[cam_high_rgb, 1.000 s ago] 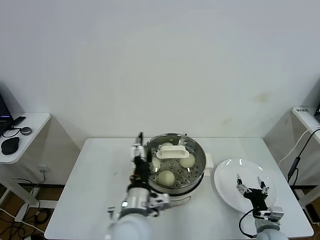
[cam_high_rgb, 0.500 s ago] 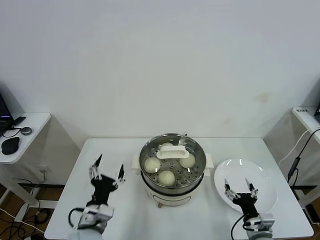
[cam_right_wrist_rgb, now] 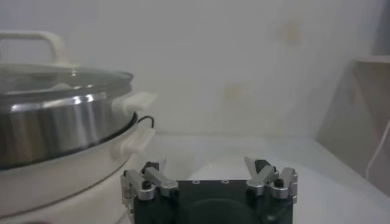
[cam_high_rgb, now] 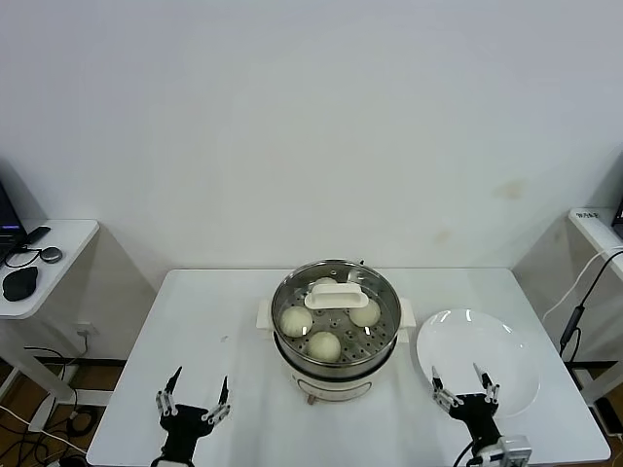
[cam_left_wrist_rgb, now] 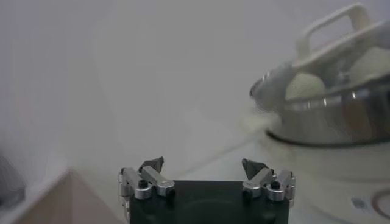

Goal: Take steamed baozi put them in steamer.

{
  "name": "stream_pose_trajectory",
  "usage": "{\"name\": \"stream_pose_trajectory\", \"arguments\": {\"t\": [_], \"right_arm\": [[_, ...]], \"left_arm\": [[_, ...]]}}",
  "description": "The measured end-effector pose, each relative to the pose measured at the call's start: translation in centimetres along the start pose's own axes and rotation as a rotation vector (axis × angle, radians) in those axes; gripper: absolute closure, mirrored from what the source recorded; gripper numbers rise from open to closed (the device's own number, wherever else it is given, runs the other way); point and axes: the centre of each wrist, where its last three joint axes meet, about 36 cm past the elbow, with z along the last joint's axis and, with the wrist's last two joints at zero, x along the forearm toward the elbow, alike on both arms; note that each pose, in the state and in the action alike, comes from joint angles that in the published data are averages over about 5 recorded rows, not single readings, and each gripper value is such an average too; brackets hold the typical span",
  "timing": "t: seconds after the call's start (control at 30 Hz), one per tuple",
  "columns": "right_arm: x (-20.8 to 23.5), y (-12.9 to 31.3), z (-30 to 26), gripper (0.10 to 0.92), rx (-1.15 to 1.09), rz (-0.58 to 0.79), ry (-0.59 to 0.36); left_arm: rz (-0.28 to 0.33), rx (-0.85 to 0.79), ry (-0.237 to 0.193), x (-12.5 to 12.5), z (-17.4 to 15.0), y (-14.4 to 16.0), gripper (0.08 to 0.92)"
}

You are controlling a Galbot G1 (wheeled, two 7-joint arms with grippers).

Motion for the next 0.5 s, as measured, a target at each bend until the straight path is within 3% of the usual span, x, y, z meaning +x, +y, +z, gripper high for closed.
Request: {"name": "stream_pose_trajectory", "arguments": {"t": [0.5], "right_arm": [[2.5, -0.2, -2.6, 0.2, 0.065, -0.005, 0.053]], "left_arm": [[0.011, 0.104, 0.022, 3.4, -2.0, 0.2, 0.177]]}}
